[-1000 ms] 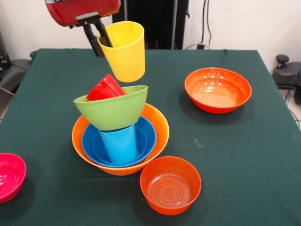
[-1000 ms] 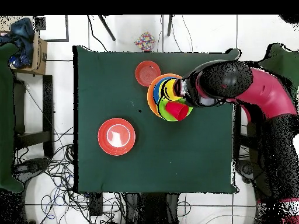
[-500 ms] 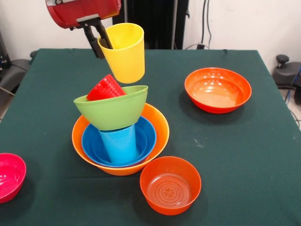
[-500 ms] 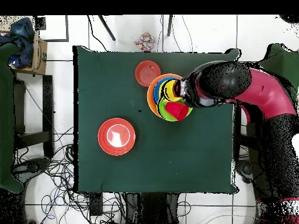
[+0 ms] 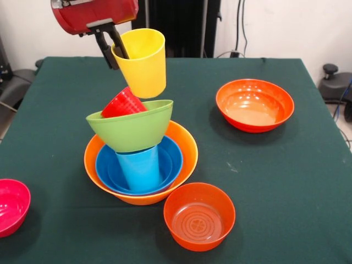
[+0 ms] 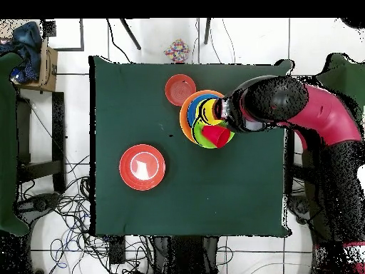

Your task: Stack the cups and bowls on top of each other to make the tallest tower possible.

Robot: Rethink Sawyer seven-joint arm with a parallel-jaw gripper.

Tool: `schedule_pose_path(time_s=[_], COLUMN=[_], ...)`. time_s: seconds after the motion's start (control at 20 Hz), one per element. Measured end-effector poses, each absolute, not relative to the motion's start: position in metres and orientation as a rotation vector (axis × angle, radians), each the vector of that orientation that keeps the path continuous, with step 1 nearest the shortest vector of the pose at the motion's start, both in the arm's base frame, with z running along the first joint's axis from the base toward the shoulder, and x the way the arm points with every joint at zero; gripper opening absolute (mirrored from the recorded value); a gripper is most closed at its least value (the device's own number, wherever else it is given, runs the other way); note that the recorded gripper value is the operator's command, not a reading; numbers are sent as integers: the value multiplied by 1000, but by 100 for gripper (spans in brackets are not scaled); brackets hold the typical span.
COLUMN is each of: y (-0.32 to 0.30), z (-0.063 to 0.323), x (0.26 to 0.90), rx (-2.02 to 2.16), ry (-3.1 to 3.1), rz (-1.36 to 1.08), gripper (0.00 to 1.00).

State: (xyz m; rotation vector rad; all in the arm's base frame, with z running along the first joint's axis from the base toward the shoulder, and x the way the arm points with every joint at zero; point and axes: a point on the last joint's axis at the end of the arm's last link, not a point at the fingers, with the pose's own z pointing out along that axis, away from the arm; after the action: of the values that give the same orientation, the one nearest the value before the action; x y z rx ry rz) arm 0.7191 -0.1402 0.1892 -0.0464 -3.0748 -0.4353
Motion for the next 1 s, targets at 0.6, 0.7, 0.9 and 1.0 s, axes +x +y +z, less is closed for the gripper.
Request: schedule_pose_path(time_s=[0.6,0.7,0.9,1.0], y=[-141,-140,-139,-139], z=[163,160,153,150], x=[714,713,712,711], rx=[-36,-36,-35,-34], ry=[-3058,-3053,-3043,-3039], rz=[-434,-438,-446,-449], gripper=[0,0,0,0])
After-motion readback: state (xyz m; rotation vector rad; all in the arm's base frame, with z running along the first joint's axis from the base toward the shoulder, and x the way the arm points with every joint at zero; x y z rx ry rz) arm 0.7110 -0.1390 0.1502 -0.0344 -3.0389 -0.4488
